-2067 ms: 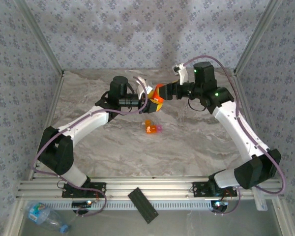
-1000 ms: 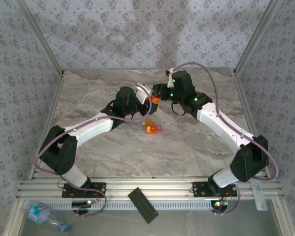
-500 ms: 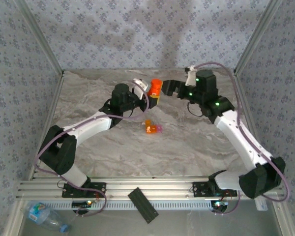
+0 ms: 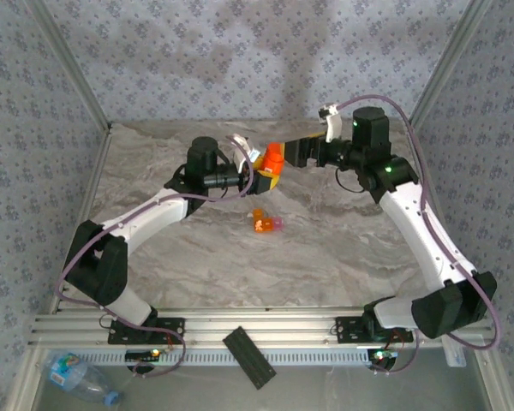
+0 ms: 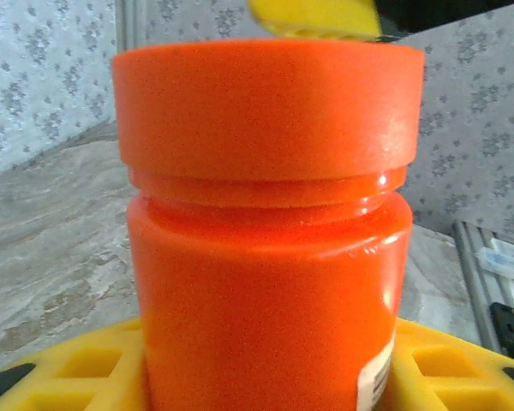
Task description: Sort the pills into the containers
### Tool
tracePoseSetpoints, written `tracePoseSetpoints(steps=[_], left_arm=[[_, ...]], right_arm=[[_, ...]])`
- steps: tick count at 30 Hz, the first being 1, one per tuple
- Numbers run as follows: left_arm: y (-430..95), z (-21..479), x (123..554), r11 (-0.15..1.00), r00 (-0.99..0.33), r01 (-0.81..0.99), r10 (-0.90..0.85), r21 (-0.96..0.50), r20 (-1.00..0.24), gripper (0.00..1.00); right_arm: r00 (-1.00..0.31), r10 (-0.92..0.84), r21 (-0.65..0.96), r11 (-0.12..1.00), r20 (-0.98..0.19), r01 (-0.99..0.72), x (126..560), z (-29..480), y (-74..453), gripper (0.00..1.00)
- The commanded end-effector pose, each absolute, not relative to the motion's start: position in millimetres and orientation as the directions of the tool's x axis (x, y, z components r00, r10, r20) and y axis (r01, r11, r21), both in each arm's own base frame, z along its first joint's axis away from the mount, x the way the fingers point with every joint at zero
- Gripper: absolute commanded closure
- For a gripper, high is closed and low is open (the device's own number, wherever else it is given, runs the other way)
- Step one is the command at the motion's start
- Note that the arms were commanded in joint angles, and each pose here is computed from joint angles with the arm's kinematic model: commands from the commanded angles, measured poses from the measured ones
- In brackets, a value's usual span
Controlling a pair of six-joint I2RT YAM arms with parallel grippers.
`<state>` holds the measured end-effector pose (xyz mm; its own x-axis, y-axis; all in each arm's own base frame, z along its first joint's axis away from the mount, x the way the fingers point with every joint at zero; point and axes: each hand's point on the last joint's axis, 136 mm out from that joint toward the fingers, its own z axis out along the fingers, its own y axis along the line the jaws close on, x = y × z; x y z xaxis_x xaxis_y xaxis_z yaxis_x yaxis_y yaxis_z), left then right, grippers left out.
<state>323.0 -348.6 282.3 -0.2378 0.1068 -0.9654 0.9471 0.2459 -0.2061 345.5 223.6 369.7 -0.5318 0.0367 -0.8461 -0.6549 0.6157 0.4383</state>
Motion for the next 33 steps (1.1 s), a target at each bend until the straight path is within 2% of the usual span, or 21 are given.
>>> tracePoseSetpoints(steps=[1, 11, 15, 18, 24, 29, 33], left_arm=[[-353, 309, 306, 0.148, -0.2, 0.972, 0.096, -0.184, -0.975, 1.0], [-356, 310, 303, 0.131, -0.194, 0.975, 0.102, -0.18, -0.976, 1.0], [-356, 311, 303, 0.132, -0.192, 0.975, 0.101, -0.178, -0.976, 1.0], [-356, 311, 303, 0.131, -0.188, 0.976, 0.101, -0.175, -0.977, 1.0], [-356, 314, 304, 0.132, -0.18, 0.977, 0.097, -0.167, -0.979, 1.0], [-355, 318, 309, 0.168, -0.169, 0.974, 0.085, -0.153, -0.982, 1.0], [-351, 322, 320, 0.255, -0.14, 0.959, 0.057, -0.122, -0.988, 1.0]], right_arm=[[-0.515, -0.03, 0.414, 0.555, -0.857, -0.721, 334, 376, 240, 0.05], [-0.548, -0.068, 0.426, 0.553, -0.834, -0.716, 337, 358, 251, 0.16], [-0.555, -0.071, 0.433, 0.547, -0.829, -0.717, 337, 354, 253, 0.28], [-0.561, -0.076, 0.438, 0.542, -0.824, -0.717, 336, 352, 254, 0.32], [-0.573, -0.079, 0.454, 0.527, -0.816, -0.719, 333, 346, 258, 0.47], [-0.591, -0.064, 0.474, 0.529, -0.804, -0.703, 333, 341, 264, 0.54], [-0.62, -0.02, 0.504, 0.562, -0.784, -0.656, 337, 333, 270, 0.56]])
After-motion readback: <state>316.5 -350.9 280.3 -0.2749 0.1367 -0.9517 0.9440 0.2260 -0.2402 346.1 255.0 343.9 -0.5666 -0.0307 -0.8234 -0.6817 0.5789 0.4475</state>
